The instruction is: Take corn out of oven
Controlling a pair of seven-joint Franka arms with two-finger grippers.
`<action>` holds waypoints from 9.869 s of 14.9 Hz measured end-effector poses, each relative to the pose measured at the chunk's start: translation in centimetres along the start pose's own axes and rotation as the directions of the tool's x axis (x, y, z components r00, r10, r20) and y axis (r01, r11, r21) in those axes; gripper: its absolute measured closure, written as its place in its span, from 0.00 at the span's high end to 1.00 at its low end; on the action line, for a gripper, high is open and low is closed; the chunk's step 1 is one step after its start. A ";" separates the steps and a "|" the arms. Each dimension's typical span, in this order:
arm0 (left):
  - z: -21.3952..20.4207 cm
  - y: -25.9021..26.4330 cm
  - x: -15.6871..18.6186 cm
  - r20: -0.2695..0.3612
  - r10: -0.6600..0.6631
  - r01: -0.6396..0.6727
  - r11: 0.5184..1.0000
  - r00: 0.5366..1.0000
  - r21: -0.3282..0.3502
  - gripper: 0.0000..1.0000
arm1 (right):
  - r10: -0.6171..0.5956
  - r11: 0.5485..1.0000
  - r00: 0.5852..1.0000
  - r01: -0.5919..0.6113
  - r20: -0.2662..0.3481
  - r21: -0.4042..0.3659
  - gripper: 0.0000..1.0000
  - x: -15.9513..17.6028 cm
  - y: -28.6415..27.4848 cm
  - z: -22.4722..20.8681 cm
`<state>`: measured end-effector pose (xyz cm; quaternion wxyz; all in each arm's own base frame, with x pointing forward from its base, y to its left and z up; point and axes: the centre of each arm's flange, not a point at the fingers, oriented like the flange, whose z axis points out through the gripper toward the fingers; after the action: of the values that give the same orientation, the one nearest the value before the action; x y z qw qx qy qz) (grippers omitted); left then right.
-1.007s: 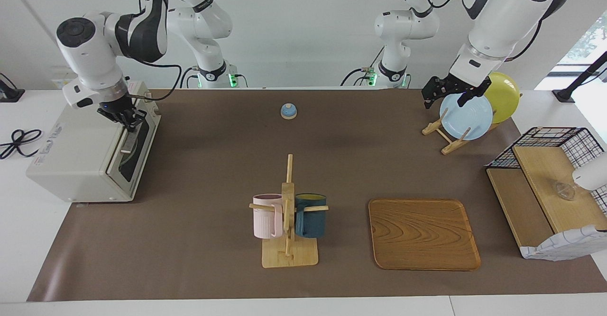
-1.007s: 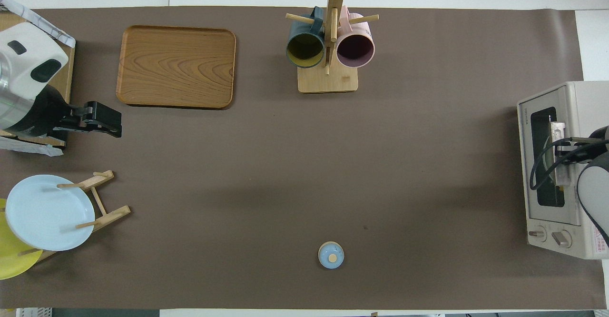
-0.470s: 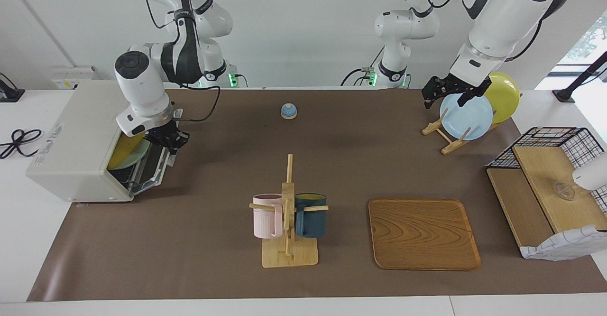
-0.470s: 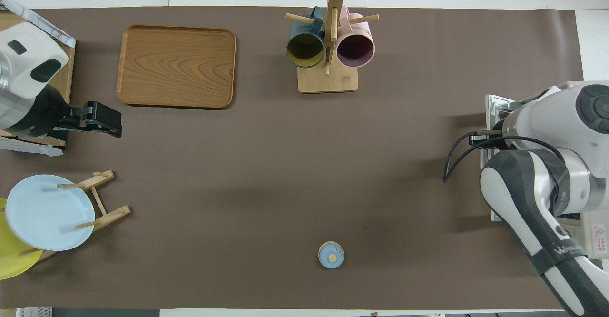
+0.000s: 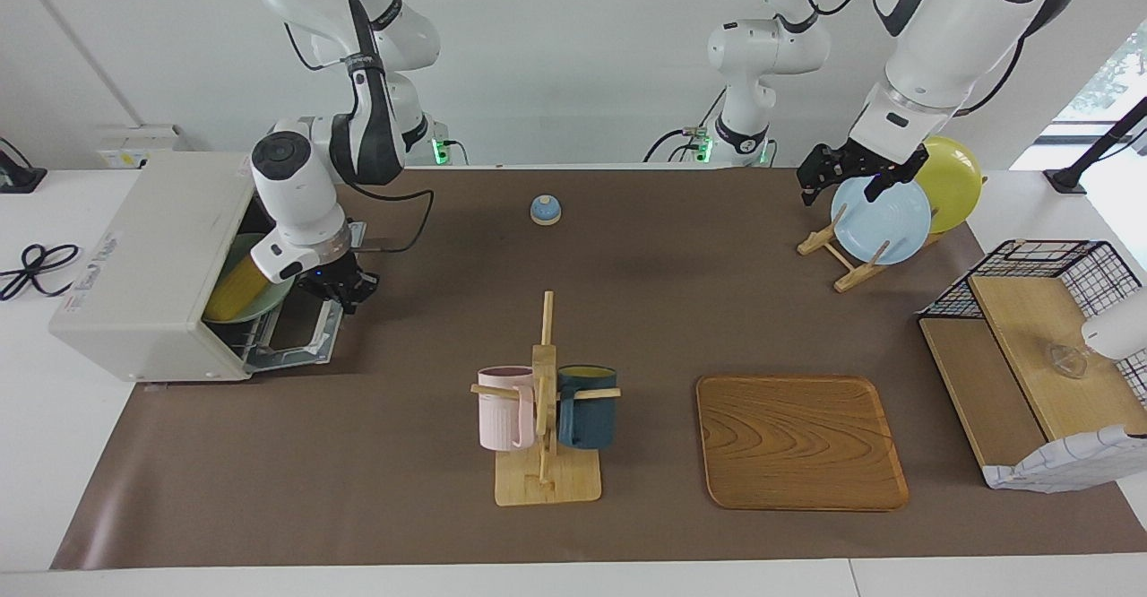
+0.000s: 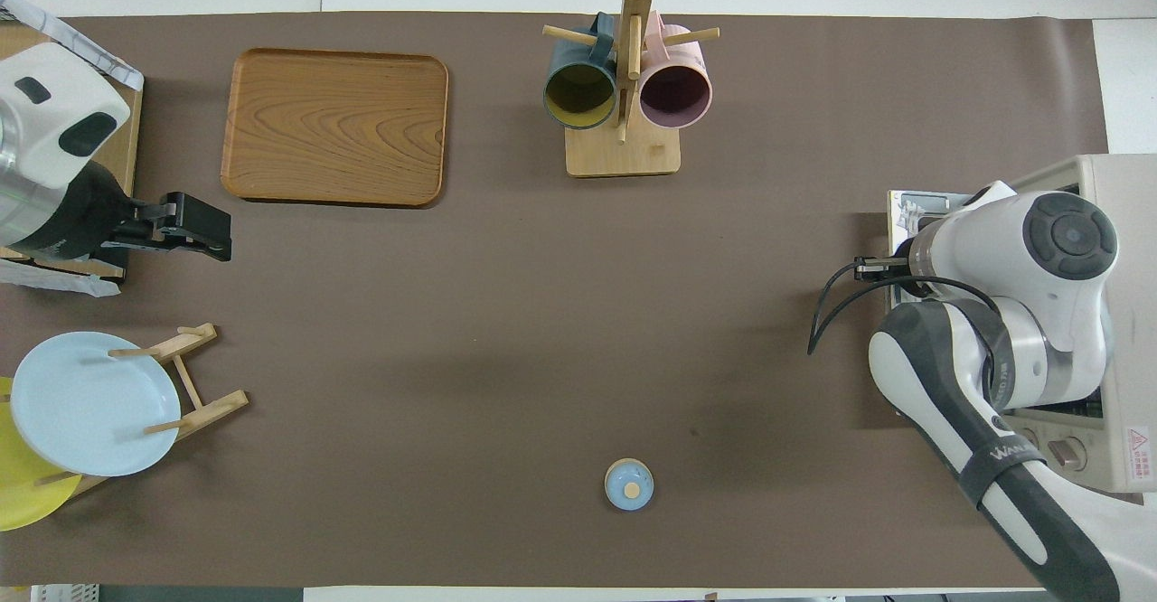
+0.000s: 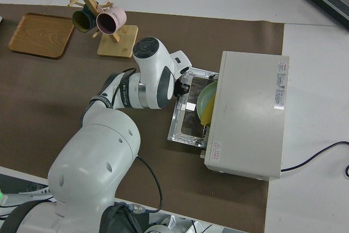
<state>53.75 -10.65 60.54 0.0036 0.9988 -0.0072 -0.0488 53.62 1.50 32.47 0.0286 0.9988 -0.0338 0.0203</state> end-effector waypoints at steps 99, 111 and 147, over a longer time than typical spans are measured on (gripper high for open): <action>4.3 14.1 -1.3 -0.052 0.205 -0.210 0.970 0.977 -0.124 1.00 | 0.180 0.949 0.956 -0.106 0.233 -0.296 0.01 3.0 -10.1 1.2; 22.2 36.2 -4.1 -0.036 0.421 -0.421 0.894 0.907 -0.153 1.00 | 0.119 0.953 0.966 -0.047 0.228 -0.299 0.01 0.9 -4.4 3.9; 30.5 39.3 -6.0 -0.071 0.494 -0.499 0.861 0.867 -0.101 0.53 | 0.038 0.998 0.988 -0.045 0.148 0.040 1.00 1.8 5.5 -26.3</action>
<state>44.27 -50.10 31.05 0.0740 0.9622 -0.2611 -0.0252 54.03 -2.57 59.10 0.0041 0.9971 -0.0562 -0.0519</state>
